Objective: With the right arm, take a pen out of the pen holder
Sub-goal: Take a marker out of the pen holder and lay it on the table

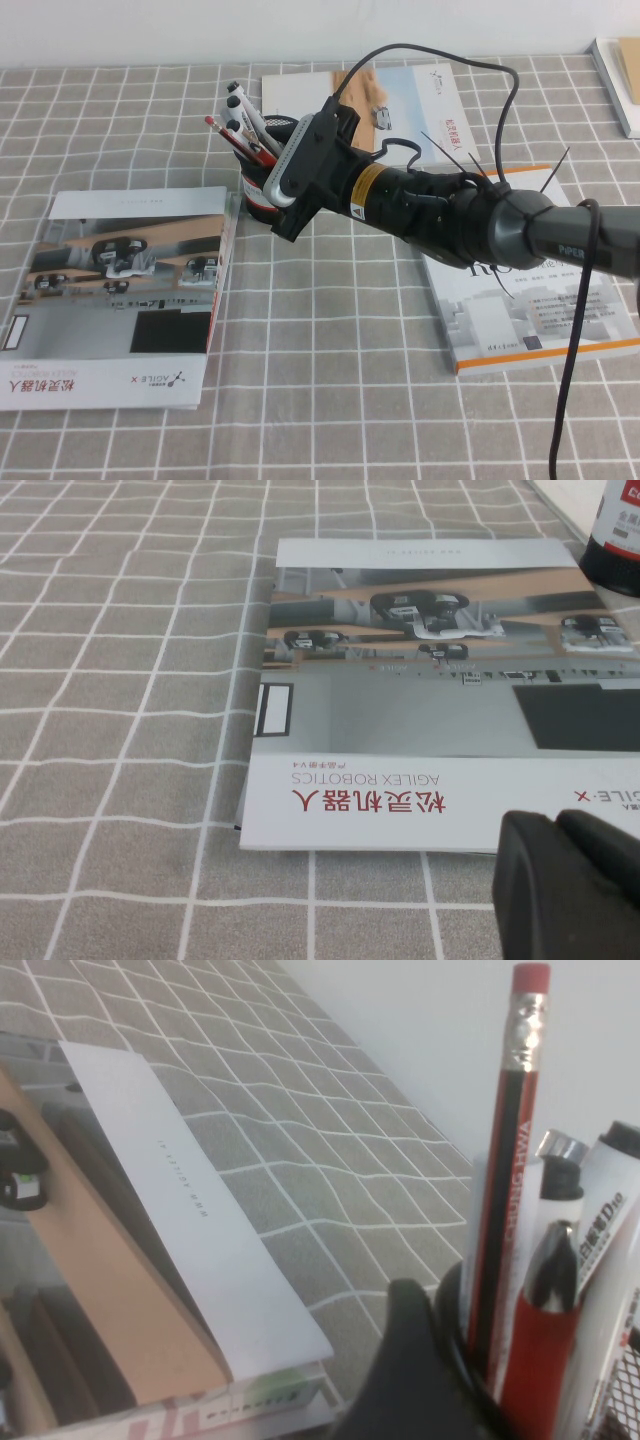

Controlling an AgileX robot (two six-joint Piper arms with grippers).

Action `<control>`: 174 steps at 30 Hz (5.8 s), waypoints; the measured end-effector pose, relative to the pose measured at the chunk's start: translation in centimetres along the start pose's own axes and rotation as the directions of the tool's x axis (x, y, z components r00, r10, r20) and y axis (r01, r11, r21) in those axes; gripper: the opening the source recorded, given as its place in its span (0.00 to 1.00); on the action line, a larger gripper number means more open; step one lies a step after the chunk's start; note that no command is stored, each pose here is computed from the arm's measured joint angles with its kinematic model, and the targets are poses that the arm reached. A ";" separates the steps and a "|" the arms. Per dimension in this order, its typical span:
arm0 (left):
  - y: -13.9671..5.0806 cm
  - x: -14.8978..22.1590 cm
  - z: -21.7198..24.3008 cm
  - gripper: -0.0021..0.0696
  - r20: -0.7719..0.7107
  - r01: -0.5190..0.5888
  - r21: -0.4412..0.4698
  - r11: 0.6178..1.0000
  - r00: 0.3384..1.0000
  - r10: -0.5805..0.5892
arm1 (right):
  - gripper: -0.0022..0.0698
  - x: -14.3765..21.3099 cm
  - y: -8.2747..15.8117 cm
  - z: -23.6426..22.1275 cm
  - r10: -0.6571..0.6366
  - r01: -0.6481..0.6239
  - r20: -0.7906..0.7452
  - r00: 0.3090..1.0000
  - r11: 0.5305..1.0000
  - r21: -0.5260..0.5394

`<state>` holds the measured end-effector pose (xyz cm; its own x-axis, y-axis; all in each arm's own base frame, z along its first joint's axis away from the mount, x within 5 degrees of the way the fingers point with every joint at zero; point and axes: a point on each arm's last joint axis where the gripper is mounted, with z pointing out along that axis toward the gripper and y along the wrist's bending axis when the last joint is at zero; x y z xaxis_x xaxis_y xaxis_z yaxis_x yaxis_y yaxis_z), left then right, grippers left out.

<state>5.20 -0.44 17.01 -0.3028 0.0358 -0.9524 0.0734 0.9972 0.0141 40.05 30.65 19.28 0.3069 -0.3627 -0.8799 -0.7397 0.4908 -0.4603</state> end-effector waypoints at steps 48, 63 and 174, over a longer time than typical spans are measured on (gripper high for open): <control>0.0 0.0 0.0 0.02 0.000 0.000 0.000 1.000 1.000 0.000 | 0.56 0.1 0.0 0.1 0.007 -0.007 0.001 1.000 1.000 0.005; 0.0 0.0 0.0 0.02 0.000 0.000 0.000 1.000 1.000 0.000 | 0.56 0.8 0.0 0.6 0.055 -0.055 -0.021 0.998 0.998 0.008; 0.0 0.0 0.0 0.02 0.000 0.000 0.000 1.000 1.000 0.000 | 0.11 -16.8 -8.4 -9.3 0.257 -0.264 0.061 0.965 0.926 0.269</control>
<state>5.20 -0.44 17.01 -0.3028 0.0358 -0.9524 0.0734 0.9972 0.0141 35.56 25.26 39.00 0.1428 -0.1752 -0.9741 -0.6054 0.7632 -0.2260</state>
